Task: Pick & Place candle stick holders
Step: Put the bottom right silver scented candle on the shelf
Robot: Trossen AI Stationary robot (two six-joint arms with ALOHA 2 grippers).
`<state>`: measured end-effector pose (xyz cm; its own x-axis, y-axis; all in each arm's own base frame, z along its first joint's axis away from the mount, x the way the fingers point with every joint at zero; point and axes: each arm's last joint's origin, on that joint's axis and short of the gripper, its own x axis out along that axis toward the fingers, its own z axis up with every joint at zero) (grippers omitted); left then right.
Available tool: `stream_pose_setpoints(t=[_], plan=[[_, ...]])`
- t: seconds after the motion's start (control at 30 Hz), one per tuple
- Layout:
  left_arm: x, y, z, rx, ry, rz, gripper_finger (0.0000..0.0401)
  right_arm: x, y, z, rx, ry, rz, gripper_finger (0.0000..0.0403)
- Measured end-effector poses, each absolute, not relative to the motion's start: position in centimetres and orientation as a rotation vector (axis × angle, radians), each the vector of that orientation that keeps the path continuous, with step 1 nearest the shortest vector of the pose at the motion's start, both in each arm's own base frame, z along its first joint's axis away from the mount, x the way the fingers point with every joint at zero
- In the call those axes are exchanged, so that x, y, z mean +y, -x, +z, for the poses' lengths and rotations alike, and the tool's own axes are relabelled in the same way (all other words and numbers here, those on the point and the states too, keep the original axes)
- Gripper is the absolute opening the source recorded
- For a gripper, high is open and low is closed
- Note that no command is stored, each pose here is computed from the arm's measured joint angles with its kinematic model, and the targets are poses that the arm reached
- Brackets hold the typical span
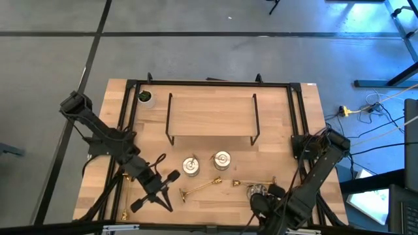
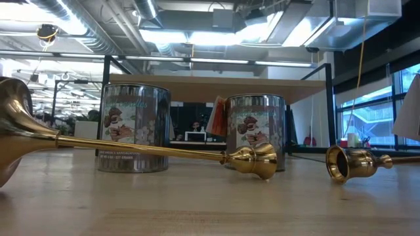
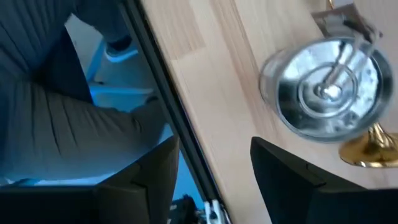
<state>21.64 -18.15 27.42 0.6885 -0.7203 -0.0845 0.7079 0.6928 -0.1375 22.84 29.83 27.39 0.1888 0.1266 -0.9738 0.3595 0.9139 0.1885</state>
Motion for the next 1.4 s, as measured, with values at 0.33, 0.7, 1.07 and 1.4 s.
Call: stream_pose_setpoints(t=[0.33, 0.7, 1.07, 1.4], plan=[[-20.1, -19.9, 27.4, 0.140, 0.095, -0.845, 0.0006, 30.6, -23.4, 27.7, 1.409, -0.508, -0.047, 0.0205], [-22.2, -17.4, 27.4, 0.132, 0.084, -0.808, 0.0006, 31.6, -24.3, 28.2, 1.313, -0.580, 0.057, 0.0222], [-23.0, -16.3, 27.4, 0.125, 0.080, -0.759, 0.0006, 32.5, -26.3, 29.6, 0.959, -0.421, 0.243, 0.0223], [-23.1, -16.4, 27.2, 0.131, 0.076, -0.751, 0.0006, 33.0, -27.6, 30.8, 0.795, -0.386, 0.377, 0.0223]])
